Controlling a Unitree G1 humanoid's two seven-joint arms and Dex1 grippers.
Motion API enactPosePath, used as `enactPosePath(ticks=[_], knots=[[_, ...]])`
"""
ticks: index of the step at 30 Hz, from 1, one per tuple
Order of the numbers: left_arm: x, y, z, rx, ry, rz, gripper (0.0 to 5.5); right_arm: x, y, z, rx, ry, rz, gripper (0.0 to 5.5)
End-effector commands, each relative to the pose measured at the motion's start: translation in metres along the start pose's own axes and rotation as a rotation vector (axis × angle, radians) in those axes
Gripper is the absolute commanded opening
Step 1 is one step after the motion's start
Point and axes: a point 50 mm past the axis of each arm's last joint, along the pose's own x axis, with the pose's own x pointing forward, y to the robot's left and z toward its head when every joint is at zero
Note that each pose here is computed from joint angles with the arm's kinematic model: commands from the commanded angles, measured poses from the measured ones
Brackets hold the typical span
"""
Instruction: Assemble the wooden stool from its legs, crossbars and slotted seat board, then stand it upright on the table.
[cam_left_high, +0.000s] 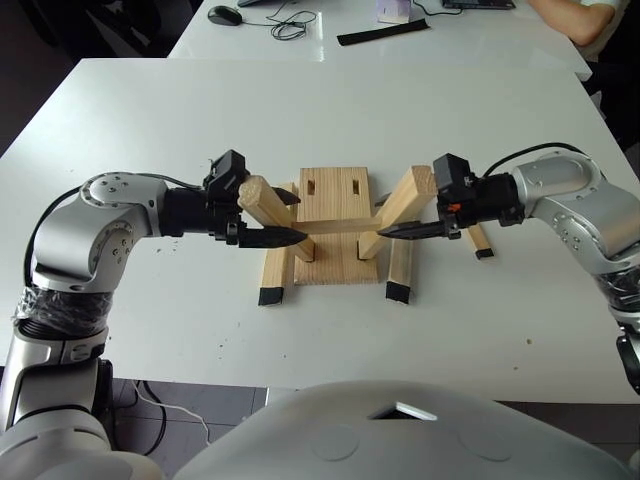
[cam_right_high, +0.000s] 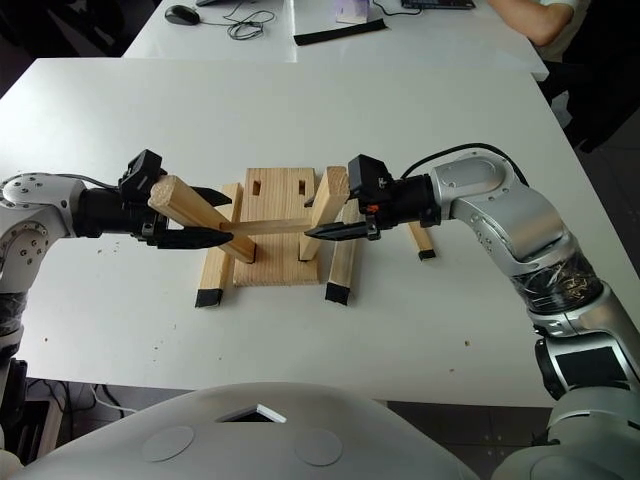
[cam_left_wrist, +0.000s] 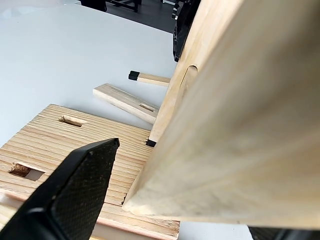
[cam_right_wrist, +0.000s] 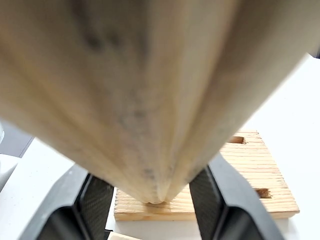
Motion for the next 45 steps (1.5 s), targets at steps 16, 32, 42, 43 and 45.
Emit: enactPosePath(ticks=[16,32,42,43,45], knots=[[0.029,-0.011,0.005,0.055,-0.022,-0.083,3.76,0.034,0.033,-0.072,0.363,0.119,-0.052,2.96],[0.020,-0.009,-0.004,0.030,-0.024,0.006,3.76,-0.053,0.074,-0.042,0.283,0.098,-0.350,3.74],[0.009,-0.010,-0.004,0.019,-0.042,0.069,3.76,-0.094,0.118,0.001,0.235,-0.118,-0.529,3.34],[0.008,-0.010,-0.004,0.019,-0.042,0.071,3.76,-0.096,0.119,0.010,0.213,-0.169,-0.533,3.21],[0.007,-0.009,-0.004,0.018,-0.043,0.074,3.76,-0.098,0.119,0.032,0.175,-0.315,-0.512,2.90]])
